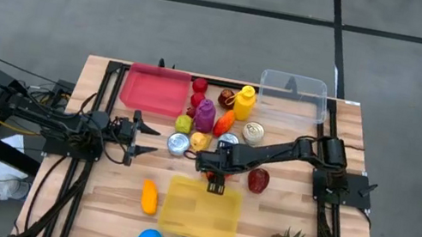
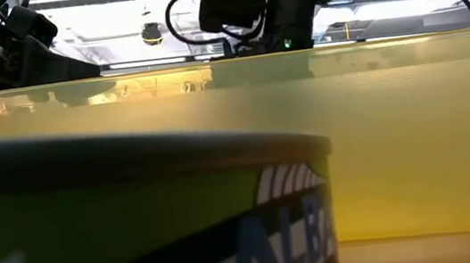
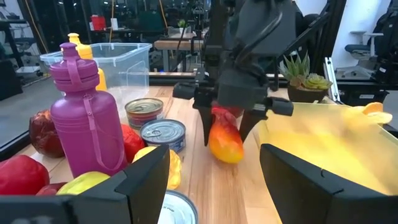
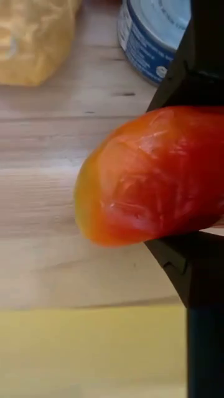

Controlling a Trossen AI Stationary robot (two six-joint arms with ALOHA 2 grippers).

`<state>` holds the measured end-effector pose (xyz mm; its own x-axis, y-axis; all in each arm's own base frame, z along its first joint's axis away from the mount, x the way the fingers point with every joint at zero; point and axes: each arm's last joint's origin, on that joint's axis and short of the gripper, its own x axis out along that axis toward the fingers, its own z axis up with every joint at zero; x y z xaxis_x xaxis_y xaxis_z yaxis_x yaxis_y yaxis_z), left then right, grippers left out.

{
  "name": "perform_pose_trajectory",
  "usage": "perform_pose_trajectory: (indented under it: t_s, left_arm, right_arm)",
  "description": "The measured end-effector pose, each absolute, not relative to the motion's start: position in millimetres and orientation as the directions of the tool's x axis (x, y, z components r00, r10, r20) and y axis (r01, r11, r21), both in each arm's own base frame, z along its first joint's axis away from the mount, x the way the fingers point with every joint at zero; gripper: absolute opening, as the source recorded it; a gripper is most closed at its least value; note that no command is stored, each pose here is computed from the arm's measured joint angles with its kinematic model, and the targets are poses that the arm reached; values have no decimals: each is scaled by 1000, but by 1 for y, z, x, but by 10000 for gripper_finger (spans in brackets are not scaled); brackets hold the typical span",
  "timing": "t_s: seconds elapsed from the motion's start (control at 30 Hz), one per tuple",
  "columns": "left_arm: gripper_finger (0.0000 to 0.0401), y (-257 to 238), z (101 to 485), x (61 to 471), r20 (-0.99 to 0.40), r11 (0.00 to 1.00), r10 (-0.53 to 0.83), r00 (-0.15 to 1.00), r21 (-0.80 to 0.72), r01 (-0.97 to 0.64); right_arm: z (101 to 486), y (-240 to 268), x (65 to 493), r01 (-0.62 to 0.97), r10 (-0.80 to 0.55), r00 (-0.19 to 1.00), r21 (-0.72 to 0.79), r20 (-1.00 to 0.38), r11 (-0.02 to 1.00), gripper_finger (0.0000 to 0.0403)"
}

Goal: Pick & Place Food Item
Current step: Put the middle mango into the transparent bin

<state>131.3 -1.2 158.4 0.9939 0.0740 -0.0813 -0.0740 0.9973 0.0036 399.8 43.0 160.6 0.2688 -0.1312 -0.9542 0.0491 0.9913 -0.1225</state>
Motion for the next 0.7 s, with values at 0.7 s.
perform_pose_trajectory:
  t_s: [0.7]
  left_arm:
    - [245, -1, 158, 131, -83, 997, 74, 994, 4, -74]
  right_arm:
    - [216, 73, 441, -150, -3, 685, -145, -729, 978, 214]
